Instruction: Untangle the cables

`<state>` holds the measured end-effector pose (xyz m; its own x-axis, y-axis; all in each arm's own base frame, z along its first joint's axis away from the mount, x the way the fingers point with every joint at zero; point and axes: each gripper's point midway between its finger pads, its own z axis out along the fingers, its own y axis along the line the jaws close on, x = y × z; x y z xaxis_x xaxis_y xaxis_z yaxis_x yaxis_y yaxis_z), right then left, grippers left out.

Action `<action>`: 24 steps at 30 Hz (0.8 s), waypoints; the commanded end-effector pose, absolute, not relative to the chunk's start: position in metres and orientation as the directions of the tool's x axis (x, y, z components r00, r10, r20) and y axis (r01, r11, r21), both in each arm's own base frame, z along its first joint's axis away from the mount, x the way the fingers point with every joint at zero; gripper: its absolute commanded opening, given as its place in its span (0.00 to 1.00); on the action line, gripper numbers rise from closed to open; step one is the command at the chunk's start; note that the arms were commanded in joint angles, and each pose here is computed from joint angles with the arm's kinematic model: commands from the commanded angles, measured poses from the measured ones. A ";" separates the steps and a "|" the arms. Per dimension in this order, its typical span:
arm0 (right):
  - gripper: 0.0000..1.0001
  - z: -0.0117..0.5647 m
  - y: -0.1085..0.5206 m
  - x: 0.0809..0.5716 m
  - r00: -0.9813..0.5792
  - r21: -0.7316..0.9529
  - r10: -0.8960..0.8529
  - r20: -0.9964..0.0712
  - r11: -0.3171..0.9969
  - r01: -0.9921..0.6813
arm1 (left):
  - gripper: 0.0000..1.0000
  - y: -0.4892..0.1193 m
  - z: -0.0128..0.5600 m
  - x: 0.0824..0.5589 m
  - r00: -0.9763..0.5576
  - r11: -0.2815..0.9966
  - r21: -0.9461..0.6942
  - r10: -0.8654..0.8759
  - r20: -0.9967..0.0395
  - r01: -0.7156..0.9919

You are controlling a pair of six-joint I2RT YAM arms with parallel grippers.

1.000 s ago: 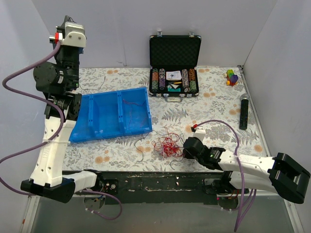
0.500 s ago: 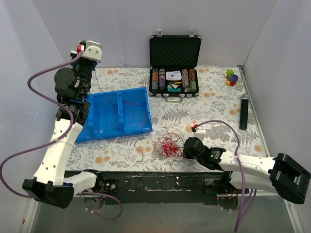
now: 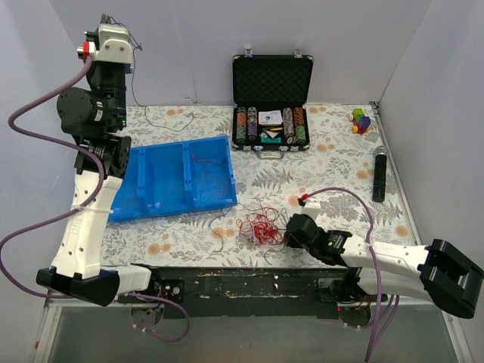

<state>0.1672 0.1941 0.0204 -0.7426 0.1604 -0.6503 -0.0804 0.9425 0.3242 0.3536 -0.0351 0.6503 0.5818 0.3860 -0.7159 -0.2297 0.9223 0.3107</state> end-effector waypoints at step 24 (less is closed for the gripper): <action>0.01 0.001 0.183 0.153 -0.789 0.283 0.119 -0.603 0.956 -0.073 | 0.00 -0.038 0.479 0.347 0.294 0.917 0.394 0.392 -0.872 -0.054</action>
<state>0.1669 0.1964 0.0207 -0.7436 0.1645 -0.6481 -0.0853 0.9380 0.3359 0.3565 -0.0391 0.4892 0.3116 0.3999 -0.8620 -0.0697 0.9143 0.3990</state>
